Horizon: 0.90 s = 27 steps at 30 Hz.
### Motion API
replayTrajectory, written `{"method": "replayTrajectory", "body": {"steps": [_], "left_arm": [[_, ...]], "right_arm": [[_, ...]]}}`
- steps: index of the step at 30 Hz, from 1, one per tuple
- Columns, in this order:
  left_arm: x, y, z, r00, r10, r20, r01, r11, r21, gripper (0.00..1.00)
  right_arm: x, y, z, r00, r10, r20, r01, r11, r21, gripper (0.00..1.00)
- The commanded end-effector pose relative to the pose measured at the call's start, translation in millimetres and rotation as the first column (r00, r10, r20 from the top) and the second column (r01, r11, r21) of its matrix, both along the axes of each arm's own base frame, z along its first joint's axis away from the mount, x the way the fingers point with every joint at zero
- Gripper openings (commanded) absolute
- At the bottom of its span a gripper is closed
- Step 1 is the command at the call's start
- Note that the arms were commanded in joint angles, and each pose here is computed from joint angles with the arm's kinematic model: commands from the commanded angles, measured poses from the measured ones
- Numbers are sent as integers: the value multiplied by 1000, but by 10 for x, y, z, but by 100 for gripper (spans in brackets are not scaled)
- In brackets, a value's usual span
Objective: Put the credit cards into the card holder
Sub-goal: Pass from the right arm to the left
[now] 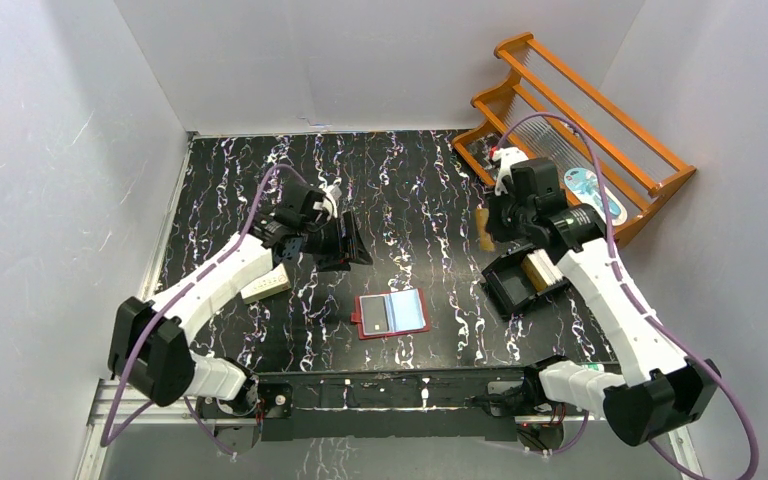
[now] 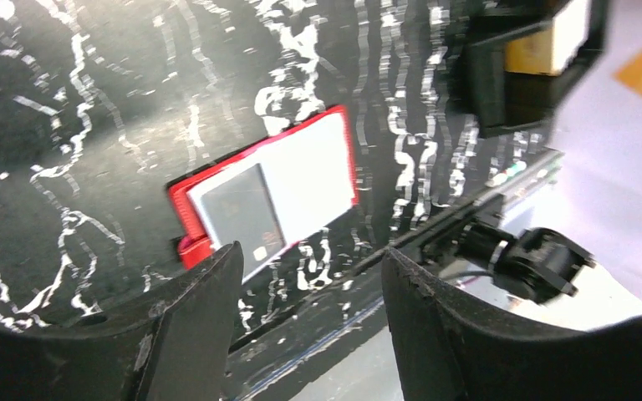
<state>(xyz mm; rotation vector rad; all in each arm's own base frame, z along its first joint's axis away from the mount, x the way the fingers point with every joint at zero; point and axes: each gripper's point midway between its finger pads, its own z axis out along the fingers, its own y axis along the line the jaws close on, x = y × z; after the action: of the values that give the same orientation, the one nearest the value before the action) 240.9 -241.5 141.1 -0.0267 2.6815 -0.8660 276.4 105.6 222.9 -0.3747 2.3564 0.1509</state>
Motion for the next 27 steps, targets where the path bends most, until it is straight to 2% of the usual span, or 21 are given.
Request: {"method": "replayTrajectory", "body": {"steps": [1, 3, 6, 9, 11, 20, 23, 25, 27], "left_arm": [[-70, -198, 636, 994, -68, 89, 83, 980, -180, 60], [-133, -285, 808, 990, -98, 106, 123, 959, -256, 60], [-244, -404, 1020, 984, -133, 121, 170, 909, -380, 60], [-329, -508, 1219, 977, -157, 146, 210, 839, -502, 61], [-365, -534, 1292, 975, -165, 151, 222, 809, -545, 61], [-404, -625, 1404, 968, -202, 151, 252, 736, -629, 64], [-428, -649, 1422, 965, -215, 147, 258, 703, -663, 62], [-454, -662, 1439, 963, -229, 144, 263, 678, -686, 57], [-468, -666, 1430, 963, -232, 136, 260, 670, -695, 46]], "right_arm": [[-65, 785, 406, 989, 132, 60, -145, 881, 451, 0], [-164, 1001, 410, 984, 175, 37, -163, 795, 584, 0], [-353, 1268, 500, 962, 270, 29, -200, 634, 747, 0], [-502, 1431, 645, 941, 327, 88, -244, 475, 846, 0], [-583, 1468, 685, 935, 335, 113, -256, 421, 870, 0], [-860, 1628, 776, 908, 390, 152, -275, 281, 919, 0], [-904, 1689, 716, 901, 411, 139, -270, 279, 922, 0], [-917, 1713, 665, 899, 421, 121, -260, 289, 921, 0], [-929, 1728, 629, 897, 427, 113, -256, 295, 920, 0]]}}
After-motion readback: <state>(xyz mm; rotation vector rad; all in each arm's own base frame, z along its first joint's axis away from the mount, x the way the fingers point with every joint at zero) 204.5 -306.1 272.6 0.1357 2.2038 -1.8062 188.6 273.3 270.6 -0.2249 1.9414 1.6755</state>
